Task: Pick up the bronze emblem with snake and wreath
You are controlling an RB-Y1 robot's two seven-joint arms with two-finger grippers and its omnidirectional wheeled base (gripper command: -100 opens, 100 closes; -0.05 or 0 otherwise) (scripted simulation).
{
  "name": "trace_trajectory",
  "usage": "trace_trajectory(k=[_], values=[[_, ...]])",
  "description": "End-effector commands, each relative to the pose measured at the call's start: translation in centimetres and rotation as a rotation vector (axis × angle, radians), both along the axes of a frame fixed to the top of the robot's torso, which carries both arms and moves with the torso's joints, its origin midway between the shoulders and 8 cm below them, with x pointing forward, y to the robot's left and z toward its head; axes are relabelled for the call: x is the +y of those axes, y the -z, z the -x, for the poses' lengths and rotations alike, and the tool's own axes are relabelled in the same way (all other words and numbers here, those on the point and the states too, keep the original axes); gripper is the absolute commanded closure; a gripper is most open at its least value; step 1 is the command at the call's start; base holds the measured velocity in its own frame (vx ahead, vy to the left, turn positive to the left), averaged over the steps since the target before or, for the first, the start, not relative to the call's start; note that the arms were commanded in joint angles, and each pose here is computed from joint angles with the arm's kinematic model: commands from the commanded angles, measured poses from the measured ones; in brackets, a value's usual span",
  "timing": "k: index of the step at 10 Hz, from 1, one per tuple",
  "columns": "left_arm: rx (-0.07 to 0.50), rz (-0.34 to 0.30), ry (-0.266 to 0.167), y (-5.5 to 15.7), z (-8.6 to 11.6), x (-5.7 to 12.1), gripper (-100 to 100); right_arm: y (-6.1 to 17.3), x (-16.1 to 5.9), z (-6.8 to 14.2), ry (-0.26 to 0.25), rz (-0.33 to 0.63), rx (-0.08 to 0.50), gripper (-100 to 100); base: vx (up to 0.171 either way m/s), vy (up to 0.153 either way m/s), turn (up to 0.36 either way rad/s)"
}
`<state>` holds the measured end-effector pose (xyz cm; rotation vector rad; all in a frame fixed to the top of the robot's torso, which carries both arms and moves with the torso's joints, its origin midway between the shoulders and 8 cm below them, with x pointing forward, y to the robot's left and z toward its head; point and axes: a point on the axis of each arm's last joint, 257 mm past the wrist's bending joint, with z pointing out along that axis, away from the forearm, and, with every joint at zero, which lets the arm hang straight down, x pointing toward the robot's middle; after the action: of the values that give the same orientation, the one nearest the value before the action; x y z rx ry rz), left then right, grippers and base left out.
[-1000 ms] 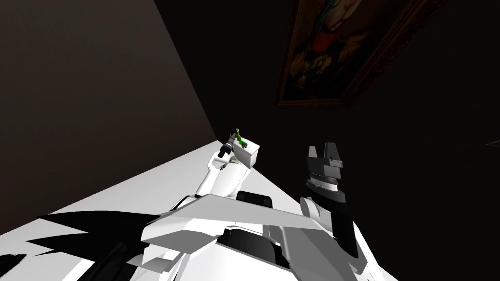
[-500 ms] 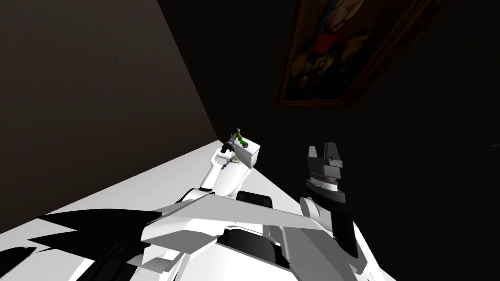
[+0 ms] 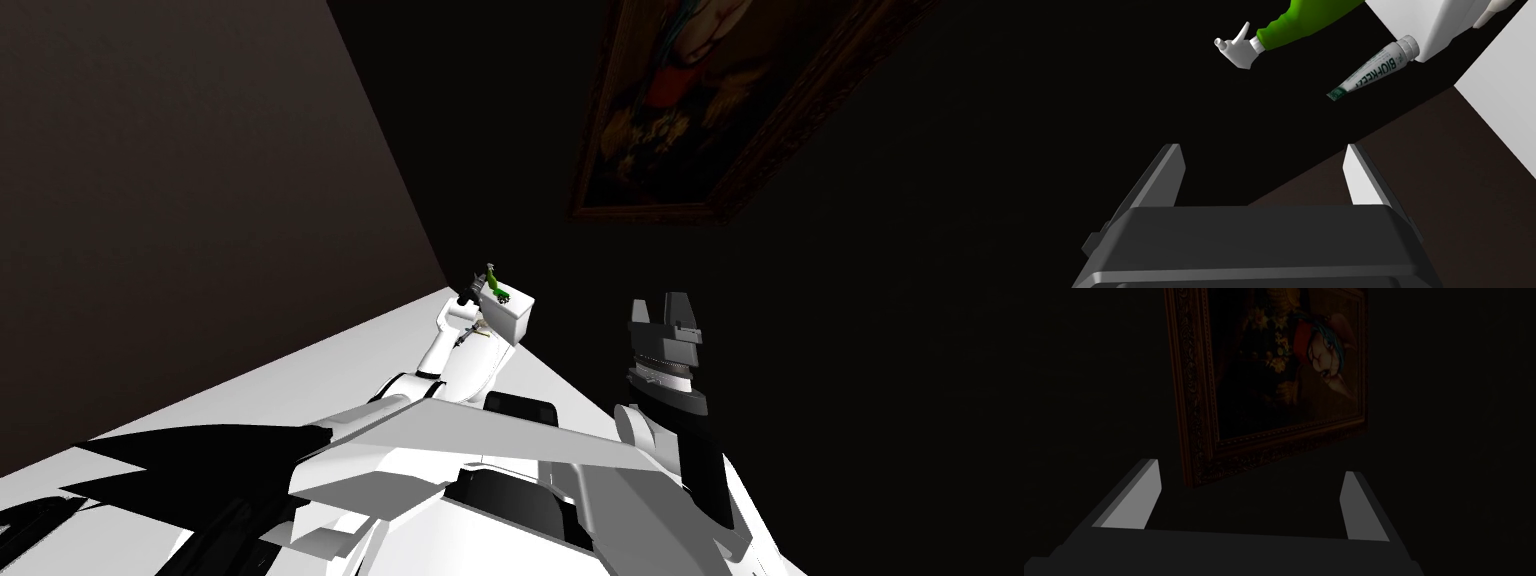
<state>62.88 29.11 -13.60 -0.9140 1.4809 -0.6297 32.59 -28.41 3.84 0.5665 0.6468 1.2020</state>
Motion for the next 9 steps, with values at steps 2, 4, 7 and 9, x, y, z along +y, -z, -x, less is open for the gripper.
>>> trace_trajectory(k=[2,4,7,9], values=[[0.076,-0.001,-0.024,1.3,-1.1,-0.1,-100,0.0,0.0,0.0,0.0,0.0,0.0,0,0.011,0.001,0.015],[0.132,0.001,-0.04,2.3,-1.6,-0.1,-100,0.0,0.0,0.0,0.0,0.0,0.0,0,0.017,0.0,0.013],[0.203,0.004,-0.06,3.7,-1.8,0.0,-100,0.0,0.0,0.0,0.0,0.0,0.0,0,0.02,-0.001,0.009],[0.256,0.007,-0.071,4.7,-2.1,-0.2,-100,0.0,0.0,0.0,0.0,0.0,0.0,0,0.026,-0.005,0.007]])
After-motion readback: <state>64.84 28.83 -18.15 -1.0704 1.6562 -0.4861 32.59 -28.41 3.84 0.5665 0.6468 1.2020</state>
